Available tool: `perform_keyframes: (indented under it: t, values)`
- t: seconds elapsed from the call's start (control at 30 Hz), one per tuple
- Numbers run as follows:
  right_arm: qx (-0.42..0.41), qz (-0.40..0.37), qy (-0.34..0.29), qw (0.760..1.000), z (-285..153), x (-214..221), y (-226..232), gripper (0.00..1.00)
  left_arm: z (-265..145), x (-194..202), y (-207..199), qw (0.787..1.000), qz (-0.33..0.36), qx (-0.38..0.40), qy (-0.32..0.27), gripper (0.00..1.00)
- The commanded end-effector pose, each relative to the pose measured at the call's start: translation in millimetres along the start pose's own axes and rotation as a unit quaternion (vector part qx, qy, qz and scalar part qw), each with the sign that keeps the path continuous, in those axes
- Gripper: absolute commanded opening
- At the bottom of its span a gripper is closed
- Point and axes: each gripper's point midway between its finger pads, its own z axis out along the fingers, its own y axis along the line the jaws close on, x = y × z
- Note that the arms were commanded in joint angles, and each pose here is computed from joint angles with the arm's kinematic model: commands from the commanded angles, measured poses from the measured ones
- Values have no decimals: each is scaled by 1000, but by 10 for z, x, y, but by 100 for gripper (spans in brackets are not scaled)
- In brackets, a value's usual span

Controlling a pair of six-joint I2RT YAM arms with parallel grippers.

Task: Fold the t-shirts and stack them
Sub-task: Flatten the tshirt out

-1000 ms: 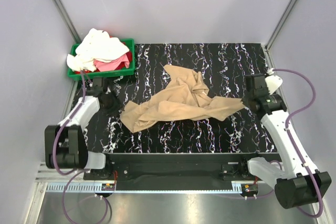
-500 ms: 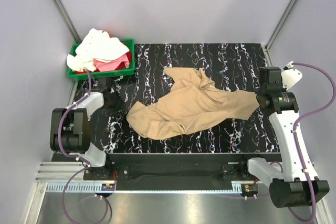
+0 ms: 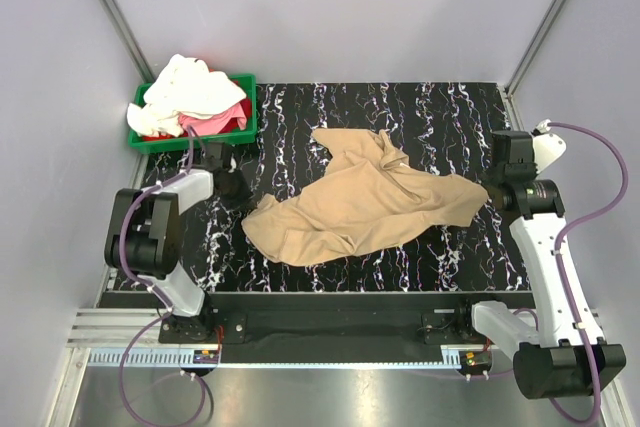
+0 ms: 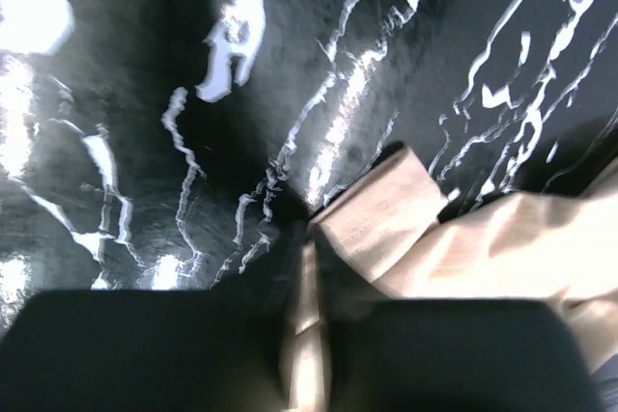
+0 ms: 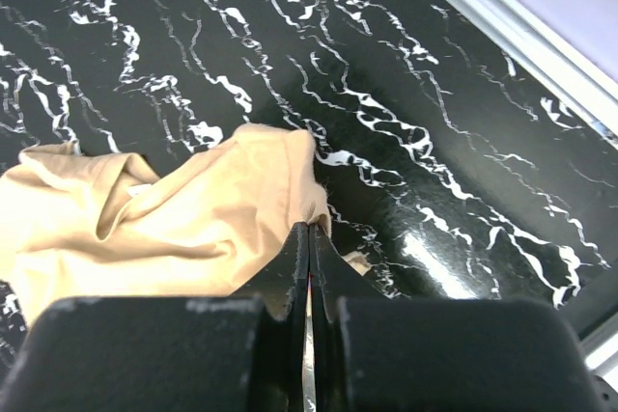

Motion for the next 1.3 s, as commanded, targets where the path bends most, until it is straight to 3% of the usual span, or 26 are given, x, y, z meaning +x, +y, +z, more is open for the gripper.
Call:
perform_keyframes:
  t: [0.0,0.13,0.17,0.23,0.47,0.57,0.63,0.67,0.77,0.9,1.0,1.07,1.27]
  values:
    - [-24,6,-6,1000,29,-55,124,0,-86,-32,-146,1000,9,19,9,0]
    - [-9,1,-16,1000,51,-93,83,0,-739,-360,-237,997,34,-27,-59,0]
    - [-3,-2,-21,1000,52,-113,57,0,-939,-566,-229,992,39,-51,-104,0]
    - [12,-1,-35,999,41,-175,-1,0,-1261,-646,-192,986,44,-71,-141,0]
    - [26,-4,-38,999,63,-167,-49,0,-1519,-581,98,975,54,-126,-176,0]
    - [14,-2,-36,999,29,-166,-25,0,-1400,-502,320,972,56,-162,-161,0]
    - [3,3,-29,1000,13,-140,5,0,-1270,-460,383,974,62,-173,-133,18]
    - [-13,5,-23,1000,-16,-119,48,0,-1247,-452,376,975,64,-172,-126,35]
    - [-48,10,-4,999,-63,-42,148,0,-1336,-470,182,976,82,-145,-140,46]
    - [-70,15,10,997,-76,53,190,0,-1370,-199,-558,972,182,-35,-144,49]
    - [-75,12,19,997,-45,110,220,0,-1158,162,-889,968,230,57,-80,49]
    - [-78,10,25,997,-27,136,239,0,-913,320,-809,971,229,52,-32,49]
    - [-80,7,26,996,-23,155,239,0,-467,477,-662,970,239,27,27,49]
